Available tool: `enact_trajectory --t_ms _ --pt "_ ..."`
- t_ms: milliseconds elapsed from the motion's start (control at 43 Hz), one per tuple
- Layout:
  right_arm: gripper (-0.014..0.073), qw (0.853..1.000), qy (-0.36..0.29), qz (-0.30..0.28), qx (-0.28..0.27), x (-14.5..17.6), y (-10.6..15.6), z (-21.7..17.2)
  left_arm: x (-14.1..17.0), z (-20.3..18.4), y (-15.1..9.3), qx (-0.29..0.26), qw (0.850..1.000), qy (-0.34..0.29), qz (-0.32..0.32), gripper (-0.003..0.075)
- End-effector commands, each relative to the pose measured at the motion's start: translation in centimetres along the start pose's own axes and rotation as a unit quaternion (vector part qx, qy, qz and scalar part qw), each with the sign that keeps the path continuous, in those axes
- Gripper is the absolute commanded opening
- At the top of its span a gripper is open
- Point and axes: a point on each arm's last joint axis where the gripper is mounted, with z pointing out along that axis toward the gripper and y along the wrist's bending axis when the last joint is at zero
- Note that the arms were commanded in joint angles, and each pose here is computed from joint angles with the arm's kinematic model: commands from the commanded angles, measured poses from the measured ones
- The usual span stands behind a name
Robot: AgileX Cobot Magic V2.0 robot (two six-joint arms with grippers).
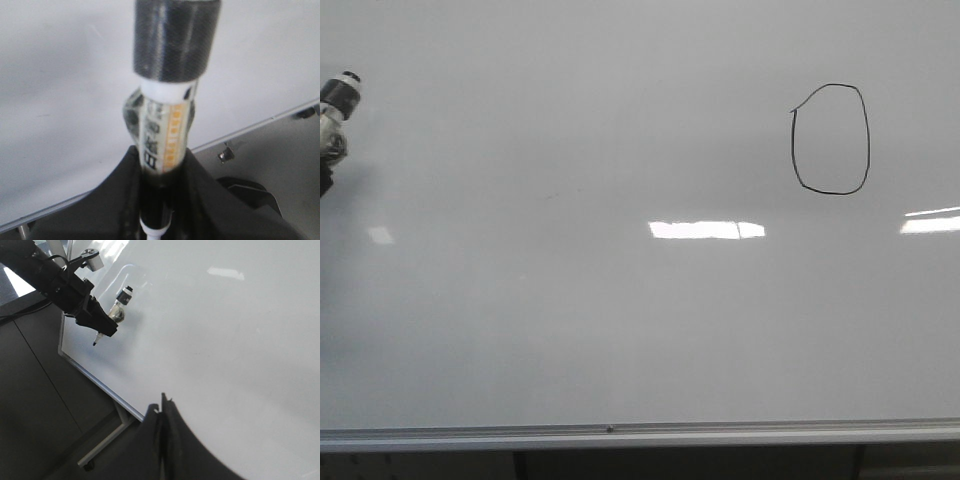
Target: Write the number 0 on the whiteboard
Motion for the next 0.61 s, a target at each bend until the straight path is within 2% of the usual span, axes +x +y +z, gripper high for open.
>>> enact_trajectory --t_ms 0,326,582 --pt "-0.0069 0.999 -0.042 -0.003 0.02 -0.1 0.2 -1.2 -1.3 -1.7 1.1 -0.034 0.997 -0.066 -0.025 -0.0019" --pt "-0.0069 0.997 -0.077 -0.021 0.016 0.3 1.2 -3.2 -2.2 -2.1 3.3 -0.116 0.984 -0.132 -0.03 -0.002" --pt "-0.0069 0.997 -0.074 -0.021 0.011 0.3 1.3 -3.1 -1.8 1.4 4.9 -0.113 0.986 -0.095 -0.072 -0.0019"
